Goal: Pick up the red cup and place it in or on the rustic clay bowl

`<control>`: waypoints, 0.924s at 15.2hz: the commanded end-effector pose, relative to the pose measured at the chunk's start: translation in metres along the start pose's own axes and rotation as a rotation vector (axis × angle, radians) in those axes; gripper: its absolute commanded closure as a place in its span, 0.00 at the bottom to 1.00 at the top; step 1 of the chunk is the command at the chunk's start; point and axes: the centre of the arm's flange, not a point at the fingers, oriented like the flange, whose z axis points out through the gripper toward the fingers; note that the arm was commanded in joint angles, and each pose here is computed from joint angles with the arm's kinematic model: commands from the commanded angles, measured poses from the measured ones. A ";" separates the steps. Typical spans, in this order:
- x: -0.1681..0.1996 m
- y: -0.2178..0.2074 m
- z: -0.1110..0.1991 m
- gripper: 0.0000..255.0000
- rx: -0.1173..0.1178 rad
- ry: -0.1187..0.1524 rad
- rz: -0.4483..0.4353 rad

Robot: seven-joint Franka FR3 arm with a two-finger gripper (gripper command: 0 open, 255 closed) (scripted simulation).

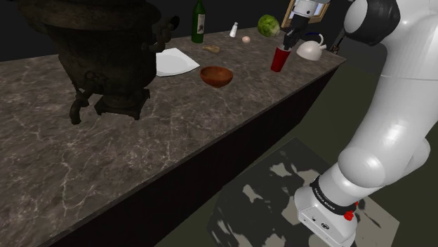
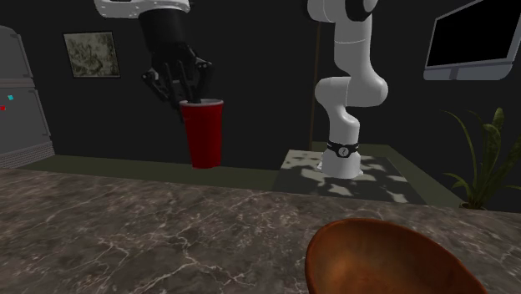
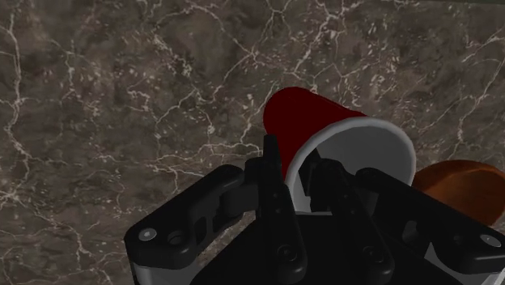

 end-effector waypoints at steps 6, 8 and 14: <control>-0.002 -0.004 -0.037 1.00 0.000 0.000 0.000; 0.004 -0.016 -0.041 1.00 0.000 0.000 0.000; 0.045 -0.085 -0.043 1.00 0.000 0.000 0.000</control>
